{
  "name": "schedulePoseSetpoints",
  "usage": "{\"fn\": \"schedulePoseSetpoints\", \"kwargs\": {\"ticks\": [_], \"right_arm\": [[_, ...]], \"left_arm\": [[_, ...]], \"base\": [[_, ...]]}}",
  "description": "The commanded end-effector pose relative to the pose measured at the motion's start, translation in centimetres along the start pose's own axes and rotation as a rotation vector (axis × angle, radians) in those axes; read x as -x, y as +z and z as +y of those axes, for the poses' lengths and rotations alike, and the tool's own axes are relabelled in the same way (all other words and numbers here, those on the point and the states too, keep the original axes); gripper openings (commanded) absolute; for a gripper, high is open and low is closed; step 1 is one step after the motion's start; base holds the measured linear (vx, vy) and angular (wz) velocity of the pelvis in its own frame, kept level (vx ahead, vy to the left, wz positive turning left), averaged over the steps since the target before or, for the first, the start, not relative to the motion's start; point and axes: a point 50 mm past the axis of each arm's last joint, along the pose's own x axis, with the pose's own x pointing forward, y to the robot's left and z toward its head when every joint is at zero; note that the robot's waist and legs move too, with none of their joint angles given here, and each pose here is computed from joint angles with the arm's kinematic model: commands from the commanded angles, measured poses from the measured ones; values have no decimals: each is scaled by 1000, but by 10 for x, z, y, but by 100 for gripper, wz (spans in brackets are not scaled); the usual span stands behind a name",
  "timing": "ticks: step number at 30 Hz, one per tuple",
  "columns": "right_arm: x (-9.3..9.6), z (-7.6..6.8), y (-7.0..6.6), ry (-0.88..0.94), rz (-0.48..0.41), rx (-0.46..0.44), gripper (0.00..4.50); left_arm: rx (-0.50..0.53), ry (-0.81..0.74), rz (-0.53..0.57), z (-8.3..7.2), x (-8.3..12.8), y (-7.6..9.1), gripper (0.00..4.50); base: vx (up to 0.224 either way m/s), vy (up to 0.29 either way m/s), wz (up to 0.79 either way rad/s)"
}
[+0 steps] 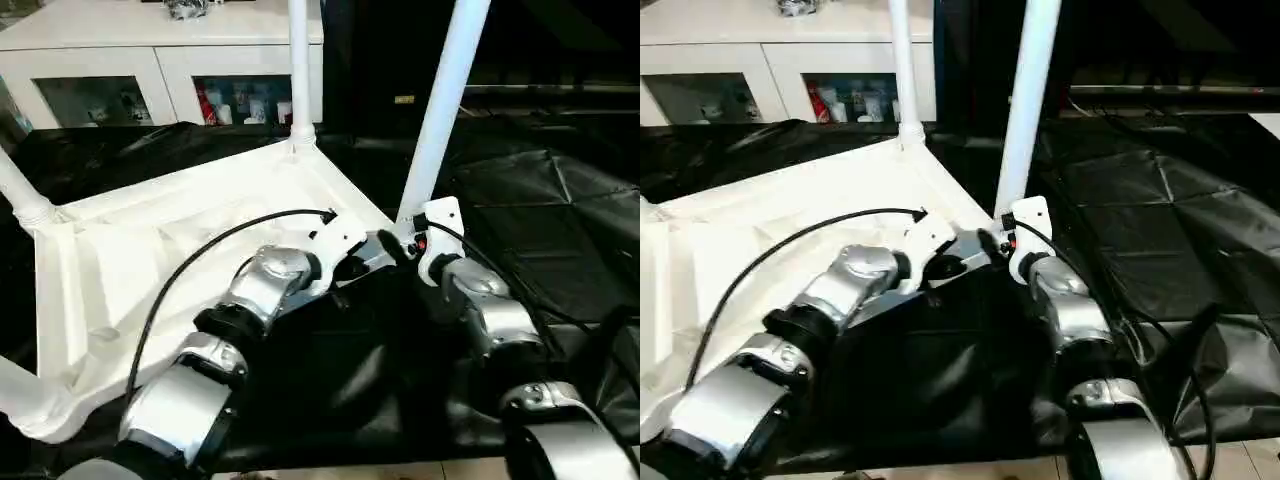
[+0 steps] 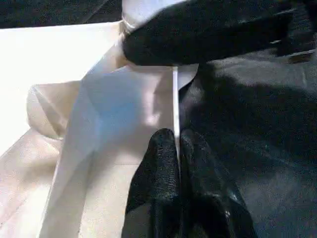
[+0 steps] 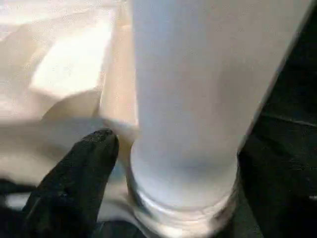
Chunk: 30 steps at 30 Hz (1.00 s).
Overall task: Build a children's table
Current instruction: Rotate leg to tighten
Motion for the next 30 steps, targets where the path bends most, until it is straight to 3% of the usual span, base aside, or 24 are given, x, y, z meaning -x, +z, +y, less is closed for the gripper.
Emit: {"fn": "schedulePoseSetpoints", "kwargs": {"ticks": [1, 4, 12, 19, 21, 30], "right_arm": [[11, -5, 7, 114, -12, 56, 398], [31, -11, 4, 284, 30, 134, 398], [46, -1, -4, 501, 112, 202, 398], [42, 4, -2, 524, 104, 204, 383], [42, 4, -1, 530, 103, 201, 349], [43, 5, -4, 522, 104, 186, 289]], "left_arm": [[-38, -92, -62, -1, 10, -2, 0], [-86, -205, -68, 0, 23, -9, 0], [-55, -376, -115, -6, 33, -5, 0], [-65, -387, -112, -5, 35, -6, 0], [-63, -390, -113, -6, 36, -6, 0], [-55, -399, -108, -6, 37, -8, 0]], "base": [[0, 0, 0], [0, 0, 0], [0, 0, 0], [0, 0, 0], [0, 0, 0], [0, 0, 0]]}}
